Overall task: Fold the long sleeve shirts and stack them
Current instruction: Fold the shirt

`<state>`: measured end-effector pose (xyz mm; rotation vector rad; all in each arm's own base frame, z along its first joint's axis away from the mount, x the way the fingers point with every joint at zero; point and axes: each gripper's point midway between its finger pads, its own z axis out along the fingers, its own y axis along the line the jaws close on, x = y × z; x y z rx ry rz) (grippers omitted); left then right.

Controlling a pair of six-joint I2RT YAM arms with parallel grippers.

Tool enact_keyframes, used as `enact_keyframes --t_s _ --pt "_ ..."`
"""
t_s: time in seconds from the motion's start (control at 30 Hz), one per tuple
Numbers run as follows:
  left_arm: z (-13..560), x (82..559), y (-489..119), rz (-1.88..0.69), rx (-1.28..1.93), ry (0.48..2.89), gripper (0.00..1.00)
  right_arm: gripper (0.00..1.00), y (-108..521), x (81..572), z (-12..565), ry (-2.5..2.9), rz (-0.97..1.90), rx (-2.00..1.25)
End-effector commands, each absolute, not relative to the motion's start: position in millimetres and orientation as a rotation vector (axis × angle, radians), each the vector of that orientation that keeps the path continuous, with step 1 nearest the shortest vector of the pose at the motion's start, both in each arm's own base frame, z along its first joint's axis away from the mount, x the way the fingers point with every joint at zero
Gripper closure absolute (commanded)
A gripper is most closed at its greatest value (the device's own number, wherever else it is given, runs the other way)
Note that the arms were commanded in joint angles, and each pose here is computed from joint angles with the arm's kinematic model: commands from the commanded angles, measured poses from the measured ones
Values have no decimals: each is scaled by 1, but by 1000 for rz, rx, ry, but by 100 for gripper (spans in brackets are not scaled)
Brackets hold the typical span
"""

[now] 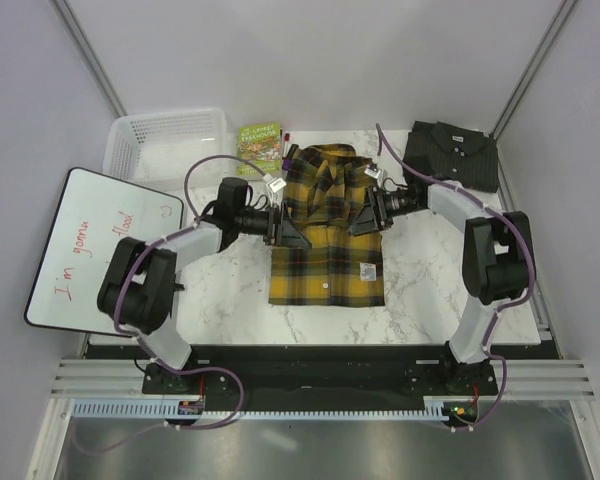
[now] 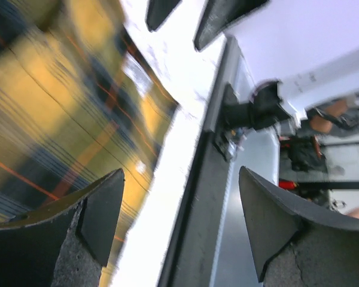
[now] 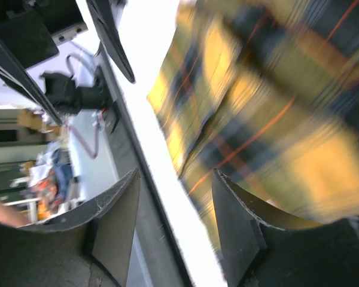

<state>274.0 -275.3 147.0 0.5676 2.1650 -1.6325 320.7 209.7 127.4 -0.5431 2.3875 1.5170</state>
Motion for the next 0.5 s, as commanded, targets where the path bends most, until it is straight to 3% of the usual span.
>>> enact_keyframes --t_s 0.0,0.23,0.47 --pt "106 319 -285 -1544 522 2245 18 43 223 365 83 2434 1406 -560" --pt "42 351 -267 -1453 279 2416 22 46 222 400 22 2508 1292 -547" --pt "38 303 -256 -1531 197 2495 23 47 221 351 1 2640 1344 -485"
